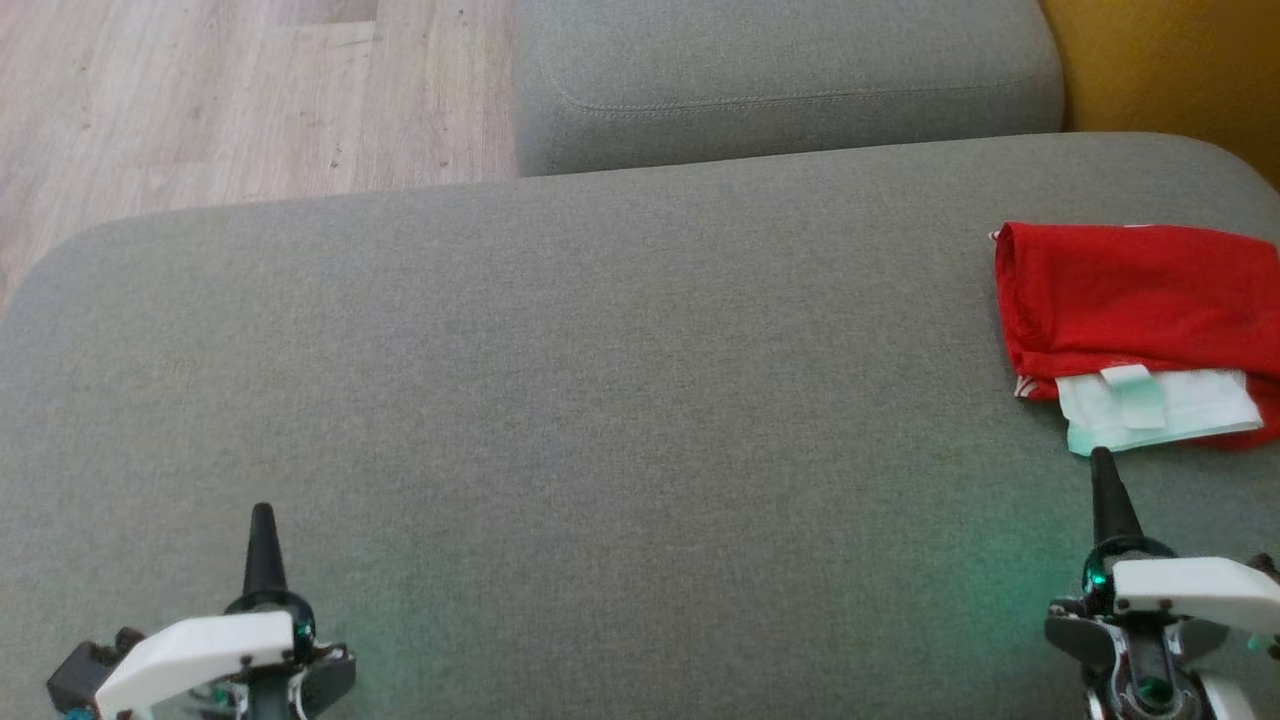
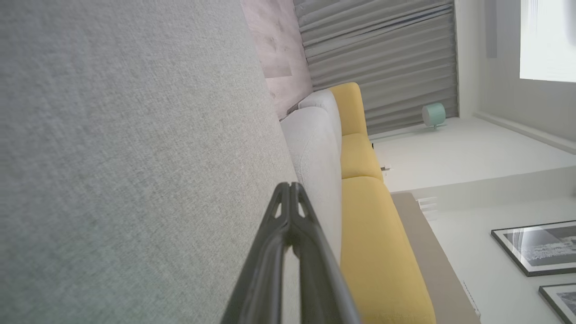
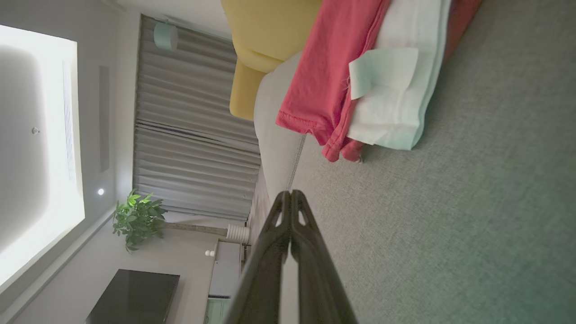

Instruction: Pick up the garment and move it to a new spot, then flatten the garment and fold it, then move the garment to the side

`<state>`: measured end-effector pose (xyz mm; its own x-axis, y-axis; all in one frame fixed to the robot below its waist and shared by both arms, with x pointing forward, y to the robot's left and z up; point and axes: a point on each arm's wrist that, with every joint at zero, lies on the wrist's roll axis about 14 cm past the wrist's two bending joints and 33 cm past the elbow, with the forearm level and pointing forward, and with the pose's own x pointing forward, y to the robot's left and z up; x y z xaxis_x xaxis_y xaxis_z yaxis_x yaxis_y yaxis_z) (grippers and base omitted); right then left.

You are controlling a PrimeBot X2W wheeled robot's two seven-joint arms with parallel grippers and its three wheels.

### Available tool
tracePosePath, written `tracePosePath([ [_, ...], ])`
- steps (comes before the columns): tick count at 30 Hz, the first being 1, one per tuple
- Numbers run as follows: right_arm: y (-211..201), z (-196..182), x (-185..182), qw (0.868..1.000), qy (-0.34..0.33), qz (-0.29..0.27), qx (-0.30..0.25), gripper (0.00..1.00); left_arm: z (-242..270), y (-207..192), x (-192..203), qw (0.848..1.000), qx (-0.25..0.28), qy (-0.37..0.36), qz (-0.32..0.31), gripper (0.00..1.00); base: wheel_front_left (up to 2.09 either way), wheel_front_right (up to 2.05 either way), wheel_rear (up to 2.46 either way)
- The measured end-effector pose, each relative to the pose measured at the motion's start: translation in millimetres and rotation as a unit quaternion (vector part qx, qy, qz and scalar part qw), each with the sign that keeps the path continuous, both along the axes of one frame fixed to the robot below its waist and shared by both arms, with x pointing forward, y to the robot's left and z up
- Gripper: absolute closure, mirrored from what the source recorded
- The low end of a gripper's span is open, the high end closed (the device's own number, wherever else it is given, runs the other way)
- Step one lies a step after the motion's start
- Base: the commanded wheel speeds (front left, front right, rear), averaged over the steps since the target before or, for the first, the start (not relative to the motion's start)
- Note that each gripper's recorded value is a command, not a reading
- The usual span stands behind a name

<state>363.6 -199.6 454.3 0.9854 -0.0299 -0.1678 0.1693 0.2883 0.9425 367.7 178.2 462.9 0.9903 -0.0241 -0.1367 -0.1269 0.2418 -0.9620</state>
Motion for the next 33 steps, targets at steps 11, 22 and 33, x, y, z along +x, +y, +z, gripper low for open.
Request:
tracePosePath([
  [11, -2.8, 10.0, 5.6, 0.998, -0.017, -0.008, 0.058, 1.0, 2.3, 3.0, 0.6, 0.999, -0.049, -0.002, 0.005, 1.0, 0.0, 0.0, 0.0],
  [22, -5.7, 14.9, 6.9, 0.993, -0.029, -0.016, 0.115, 1.0, 6.7, 9.3, 2.5, 0.995, -0.096, -0.01, 0.015, 1.0, 0.0, 0.0, 0.0],
  [33, -8.5, 20.3, 8.0, 0.988, -0.04, -0.02, 0.147, 1.0, 13.7, 8.6, 6.9, 0.992, -0.123, -0.02, 0.012, 1.0, 0.0, 0.0, 0.0],
])
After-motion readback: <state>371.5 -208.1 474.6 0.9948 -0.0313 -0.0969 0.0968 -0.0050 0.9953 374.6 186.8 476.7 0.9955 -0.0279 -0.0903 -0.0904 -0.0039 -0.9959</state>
